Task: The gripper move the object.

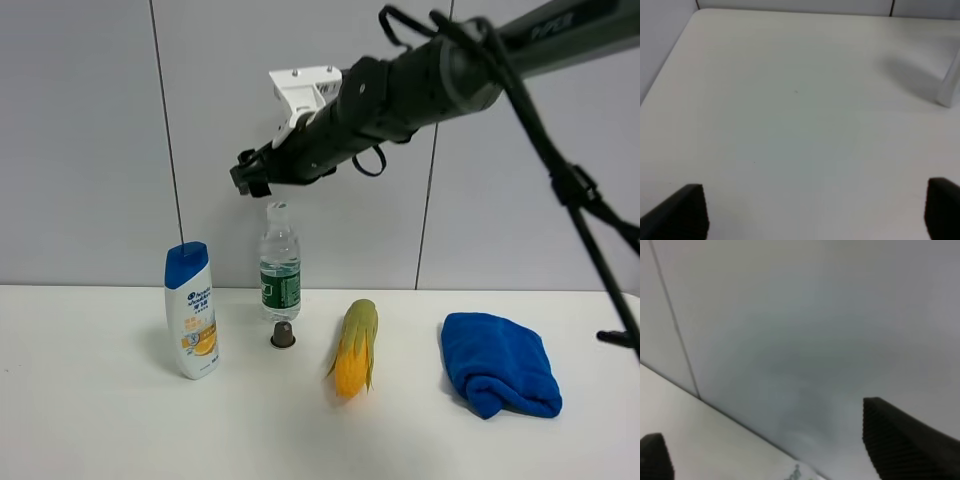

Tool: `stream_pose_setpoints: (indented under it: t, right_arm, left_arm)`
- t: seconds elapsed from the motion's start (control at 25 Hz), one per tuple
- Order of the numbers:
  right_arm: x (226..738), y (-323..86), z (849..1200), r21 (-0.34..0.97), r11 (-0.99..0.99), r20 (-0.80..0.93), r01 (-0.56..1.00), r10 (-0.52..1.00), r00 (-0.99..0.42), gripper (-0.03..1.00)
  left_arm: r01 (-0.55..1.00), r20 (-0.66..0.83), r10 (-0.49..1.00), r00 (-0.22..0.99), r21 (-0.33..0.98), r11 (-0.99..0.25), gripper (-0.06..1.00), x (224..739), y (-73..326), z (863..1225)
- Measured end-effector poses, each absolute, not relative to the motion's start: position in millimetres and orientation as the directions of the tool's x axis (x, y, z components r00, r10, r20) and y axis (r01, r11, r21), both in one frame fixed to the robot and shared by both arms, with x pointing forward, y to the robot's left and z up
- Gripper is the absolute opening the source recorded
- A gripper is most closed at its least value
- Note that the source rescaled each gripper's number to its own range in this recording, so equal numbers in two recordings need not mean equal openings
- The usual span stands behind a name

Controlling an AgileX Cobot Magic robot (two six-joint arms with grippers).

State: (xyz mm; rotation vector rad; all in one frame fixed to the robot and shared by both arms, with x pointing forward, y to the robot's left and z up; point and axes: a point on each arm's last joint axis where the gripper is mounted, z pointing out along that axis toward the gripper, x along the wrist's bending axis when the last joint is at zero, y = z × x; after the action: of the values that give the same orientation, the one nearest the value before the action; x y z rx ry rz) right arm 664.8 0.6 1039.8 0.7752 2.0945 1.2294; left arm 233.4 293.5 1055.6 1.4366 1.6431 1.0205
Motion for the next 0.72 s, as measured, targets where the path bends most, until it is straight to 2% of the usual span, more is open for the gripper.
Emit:
stream_pose_setpoints:
  t: [0.32, 0.44, 0.6, 0.72]
  right_arm:
    - [606, -39, 1162, 0.874, 0.478, -0.298, 0.088, 0.671, -0.679, 0.51]
    - [577, -63, 1196, 0.828, 0.553, -0.350, 0.099, 0.646, -0.679, 0.51]
    - [547, -104, 1224, 0.772, 0.597, -0.341, 0.218, 0.679, -0.650, 0.51]
    - [535, -135, 1223, 0.728, 0.610, -0.329, 0.313, 0.712, -0.621, 0.51]
  left_arm:
    - [0.426, -0.016, 0.992, -0.124, 0.902, 0.067, 1.00, 233, 293, 1056]
    - [0.426, -0.016, 0.992, -0.124, 0.902, 0.067, 1.00, 233, 293, 1056]
    - [0.426, -0.016, 0.992, -0.124, 0.902, 0.067, 1.00, 233, 293, 1056]
    - [0.426, -0.016, 0.992, -0.124, 0.902, 0.067, 1.00, 233, 293, 1056]
